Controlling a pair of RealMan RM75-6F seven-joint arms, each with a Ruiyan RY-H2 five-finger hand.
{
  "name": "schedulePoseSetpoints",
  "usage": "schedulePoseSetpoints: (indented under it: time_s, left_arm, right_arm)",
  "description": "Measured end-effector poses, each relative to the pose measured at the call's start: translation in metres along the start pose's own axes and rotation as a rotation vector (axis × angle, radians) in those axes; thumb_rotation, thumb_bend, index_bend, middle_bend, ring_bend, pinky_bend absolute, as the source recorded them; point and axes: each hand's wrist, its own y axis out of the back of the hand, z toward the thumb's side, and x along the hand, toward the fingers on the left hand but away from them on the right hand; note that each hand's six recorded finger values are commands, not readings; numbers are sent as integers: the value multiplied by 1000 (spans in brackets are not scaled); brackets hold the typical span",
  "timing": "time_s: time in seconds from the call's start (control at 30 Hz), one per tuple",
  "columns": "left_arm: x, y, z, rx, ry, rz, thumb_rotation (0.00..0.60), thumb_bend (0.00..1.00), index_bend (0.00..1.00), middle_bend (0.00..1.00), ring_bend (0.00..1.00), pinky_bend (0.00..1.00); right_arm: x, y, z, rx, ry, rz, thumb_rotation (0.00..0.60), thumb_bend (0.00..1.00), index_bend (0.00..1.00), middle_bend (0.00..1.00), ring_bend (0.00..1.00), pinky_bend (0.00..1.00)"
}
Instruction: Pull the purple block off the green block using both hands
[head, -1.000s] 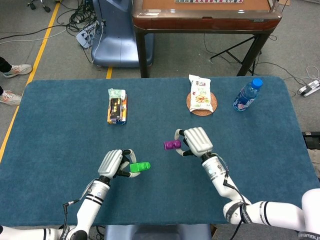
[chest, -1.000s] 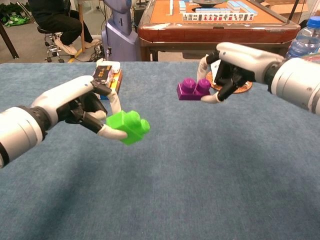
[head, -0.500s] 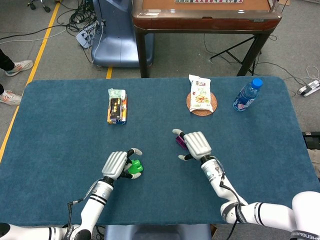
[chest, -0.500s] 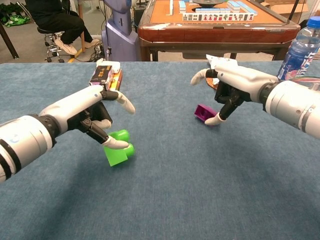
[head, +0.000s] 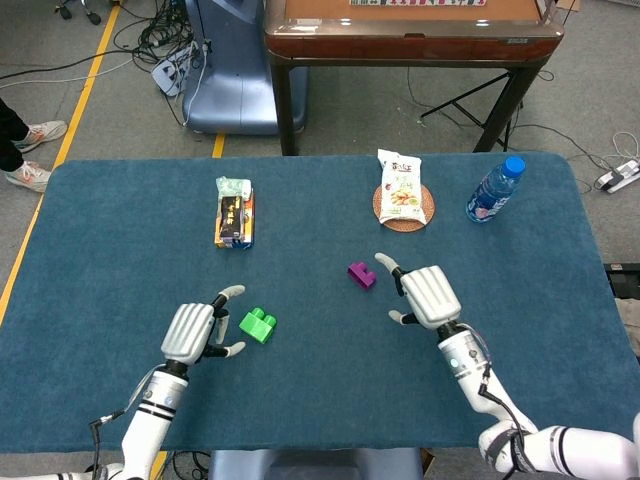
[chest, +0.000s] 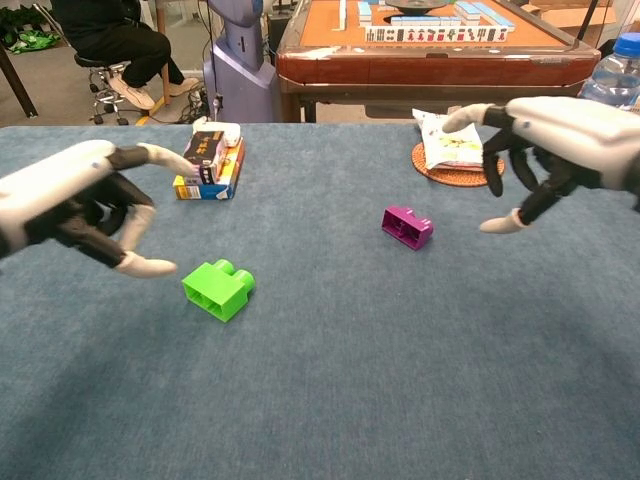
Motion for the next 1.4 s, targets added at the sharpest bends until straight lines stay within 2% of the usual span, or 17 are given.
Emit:
schedulePoseSetpoints:
  time_s: [0.13,0.23,0.4,0.53,0.73,1.03,1.23,1.4]
  left_arm:
    - [-19,24,-28,94,41,80,600,95,226,431,432,739]
    - [-35,45,-52,171,83,138,600,95,221,355,347,621]
    - [-58,71,-84,266,147,168,600,95,213,296,269,478]
    - [-80,91,-104,324,198,180,600,95,213,269,224,400]
    - [-104,103,-122,393,224,158,600,95,213,242,198,358]
    - [-132,102,-138,417,234,108,600,95,213,241,198,358]
    - [-134,102,-138,444,228,95,600,95,214,241,198,358]
    - [-134,104,-136,441,229,96,600,95,213,241,198,358]
  right_arm:
    - [17,5,-18,52,-25,-21,600,0,134,367,425,579]
    - [33,11,-34,83,-60,-54,600,0,135,345,393,523]
    - [63,23,-60,88,-111,-97,600,0,159,340,374,434]
    - [86,31,-77,102,-148,-134,600,0,179,340,369,417]
    - [119,37,-98,104,-207,-164,600,0,188,340,365,415]
    - [152,40,-122,123,-300,-193,600,0,203,340,363,415]
    - [165,45,-134,188,-364,-239,600,0,204,340,363,415]
    - [177,46,-142,196,-404,-253,600,0,208,340,363,415]
